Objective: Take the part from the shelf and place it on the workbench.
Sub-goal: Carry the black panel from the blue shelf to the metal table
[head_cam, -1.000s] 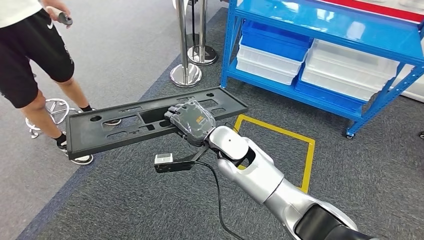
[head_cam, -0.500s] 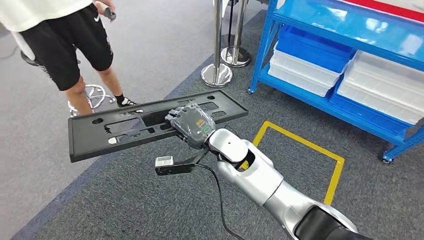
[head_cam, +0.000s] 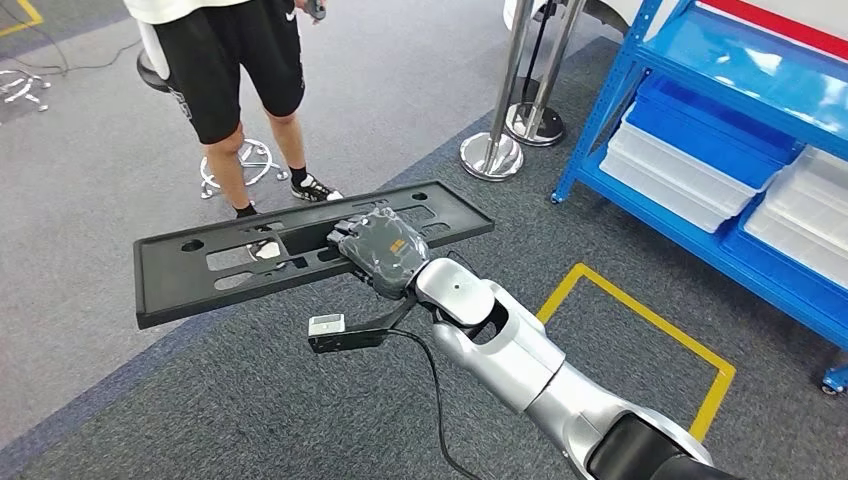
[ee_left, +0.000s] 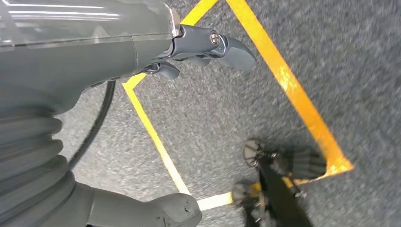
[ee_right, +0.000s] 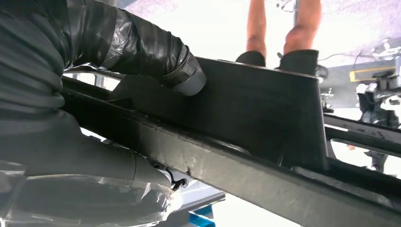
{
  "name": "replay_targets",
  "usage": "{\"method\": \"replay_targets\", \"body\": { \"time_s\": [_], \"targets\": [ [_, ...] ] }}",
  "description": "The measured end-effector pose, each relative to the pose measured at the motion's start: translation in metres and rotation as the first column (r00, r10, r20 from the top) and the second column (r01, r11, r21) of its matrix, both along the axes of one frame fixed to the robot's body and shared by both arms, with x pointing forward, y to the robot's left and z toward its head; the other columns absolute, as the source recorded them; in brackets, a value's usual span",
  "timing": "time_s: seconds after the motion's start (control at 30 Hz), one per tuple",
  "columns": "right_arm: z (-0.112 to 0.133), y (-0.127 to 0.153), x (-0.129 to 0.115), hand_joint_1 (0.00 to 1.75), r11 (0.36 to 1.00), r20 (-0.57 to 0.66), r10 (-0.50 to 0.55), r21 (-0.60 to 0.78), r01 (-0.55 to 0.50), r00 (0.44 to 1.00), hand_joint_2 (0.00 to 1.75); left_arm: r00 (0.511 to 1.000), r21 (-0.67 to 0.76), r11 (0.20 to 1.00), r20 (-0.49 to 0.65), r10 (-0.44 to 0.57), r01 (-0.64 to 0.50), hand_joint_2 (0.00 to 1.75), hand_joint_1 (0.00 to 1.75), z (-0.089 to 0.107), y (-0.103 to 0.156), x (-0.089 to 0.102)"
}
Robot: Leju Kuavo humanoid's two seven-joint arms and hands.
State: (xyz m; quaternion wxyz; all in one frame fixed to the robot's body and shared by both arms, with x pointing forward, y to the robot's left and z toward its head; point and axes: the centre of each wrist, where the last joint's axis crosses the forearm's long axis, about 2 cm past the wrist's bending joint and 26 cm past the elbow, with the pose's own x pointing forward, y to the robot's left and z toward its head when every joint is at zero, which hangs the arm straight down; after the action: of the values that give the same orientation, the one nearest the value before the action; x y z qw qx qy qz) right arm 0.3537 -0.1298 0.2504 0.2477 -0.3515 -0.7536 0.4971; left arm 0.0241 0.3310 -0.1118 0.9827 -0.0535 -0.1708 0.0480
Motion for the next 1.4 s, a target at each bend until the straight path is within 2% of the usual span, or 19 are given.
{"method": "replay_targets", "body": {
  "time_s": [1.4],
  "targets": [
    [-0.0016, 0.0028, 0.0013, 1.75, 1.0, -0.015, -0.001, -0.024, 0.0, 1.0, 1.75, 1.0, 0.006, 1.0, -0.005, -0.013, 0.013, 1.75, 0.0, -0.0001, -0.0008, -0.0006]
  ]
}}
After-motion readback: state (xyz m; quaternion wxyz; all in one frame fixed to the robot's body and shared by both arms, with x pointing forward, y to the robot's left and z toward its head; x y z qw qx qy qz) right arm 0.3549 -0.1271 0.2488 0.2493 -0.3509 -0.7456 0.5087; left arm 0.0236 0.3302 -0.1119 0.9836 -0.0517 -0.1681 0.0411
